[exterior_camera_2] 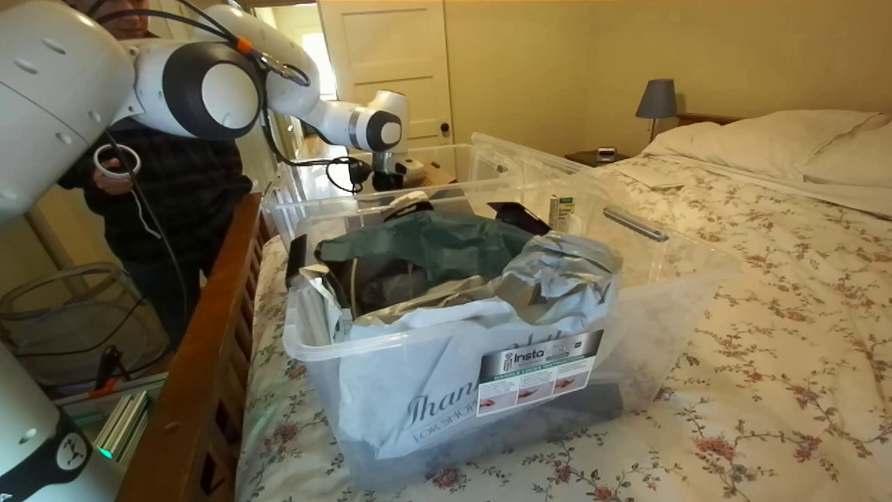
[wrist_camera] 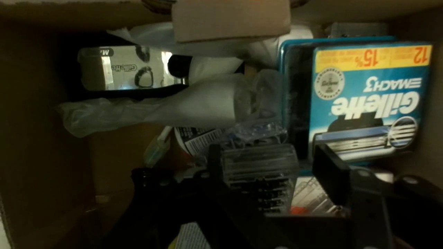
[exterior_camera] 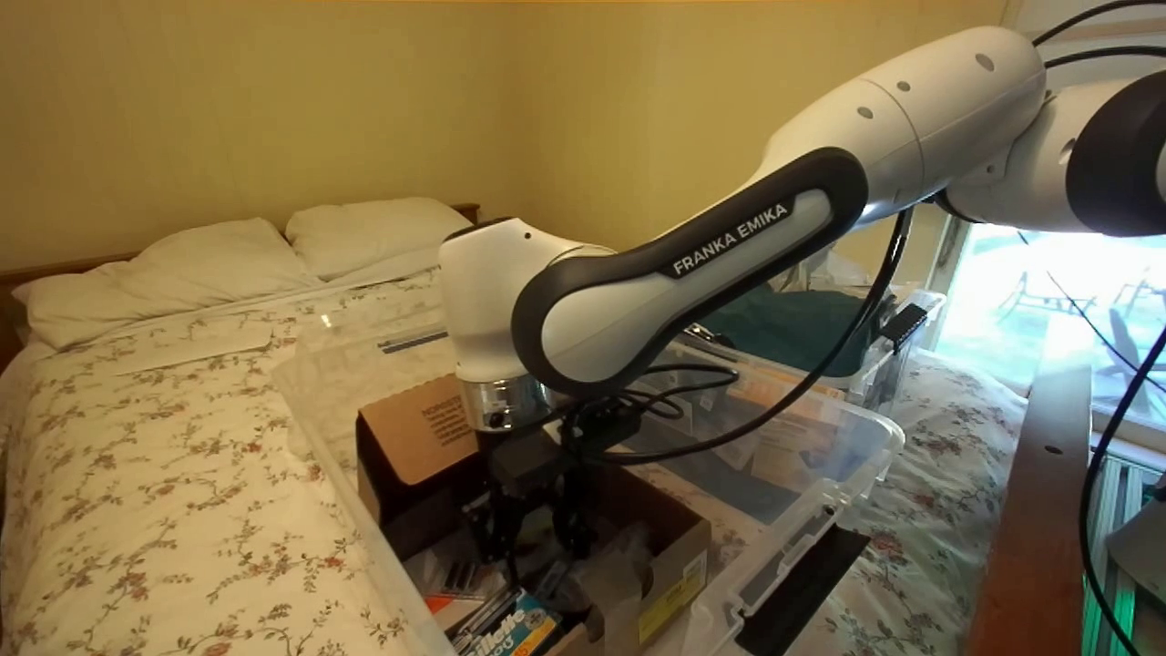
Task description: Move two white boxes to the storage bin on the right
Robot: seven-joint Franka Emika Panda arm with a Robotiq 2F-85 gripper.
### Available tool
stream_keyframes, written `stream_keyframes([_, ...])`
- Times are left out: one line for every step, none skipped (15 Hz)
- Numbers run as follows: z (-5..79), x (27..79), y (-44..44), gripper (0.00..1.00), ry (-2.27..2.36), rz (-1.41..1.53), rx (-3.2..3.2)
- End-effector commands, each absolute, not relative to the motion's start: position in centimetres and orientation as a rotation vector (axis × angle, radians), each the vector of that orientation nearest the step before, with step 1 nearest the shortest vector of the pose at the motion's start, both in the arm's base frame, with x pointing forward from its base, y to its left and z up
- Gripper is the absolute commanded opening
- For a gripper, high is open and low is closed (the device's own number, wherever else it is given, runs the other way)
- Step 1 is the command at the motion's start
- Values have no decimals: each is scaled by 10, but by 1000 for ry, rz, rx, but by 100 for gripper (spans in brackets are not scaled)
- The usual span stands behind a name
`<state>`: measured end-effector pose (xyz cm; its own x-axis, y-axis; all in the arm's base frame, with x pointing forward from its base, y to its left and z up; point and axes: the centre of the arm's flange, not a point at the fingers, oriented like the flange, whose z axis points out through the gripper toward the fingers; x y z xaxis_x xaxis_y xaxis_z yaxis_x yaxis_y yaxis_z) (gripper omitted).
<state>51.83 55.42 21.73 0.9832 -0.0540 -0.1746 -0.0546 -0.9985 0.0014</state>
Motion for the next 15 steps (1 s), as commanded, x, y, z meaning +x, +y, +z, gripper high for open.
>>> stream_keyframes([216, 530, 562, 40, 166, 267, -3121])
stream_keyframes([216, 531, 562, 34, 172, 266, -3122])
stream_keyframes([216, 531, 562, 27, 178, 267, -3123])
stream_keyframes([217, 530, 561, 25, 180, 278, -3128])
stream_keyframes([221, 528, 558, 25, 177, 279, -3142])
stream_keyframes([228, 523, 551, 25, 140, 310, -3167])
stream_keyframes([236, 516, 543, 25, 107, 340, -3203])
stream_keyframes([246, 505, 531, 25, 93, 352, -3235])
stream_keyframes([256, 498, 522, 25, 83, 368, -3252])
stream_keyframes([268, 491, 511, 25, 80, 349, -3255])
stream_keyframes([279, 487, 503, 25, 104, 326, -3237])
stream_keyframes([292, 484, 495, 25, 119, 301, -3213])
stream_keyframes([304, 481, 489, 25, 130, 277, -3197])
stream_keyframes([314, 479, 481, 25, 140, 271, -3194])
stream_keyframes([326, 477, 469, 25, 149, 276, -3201])
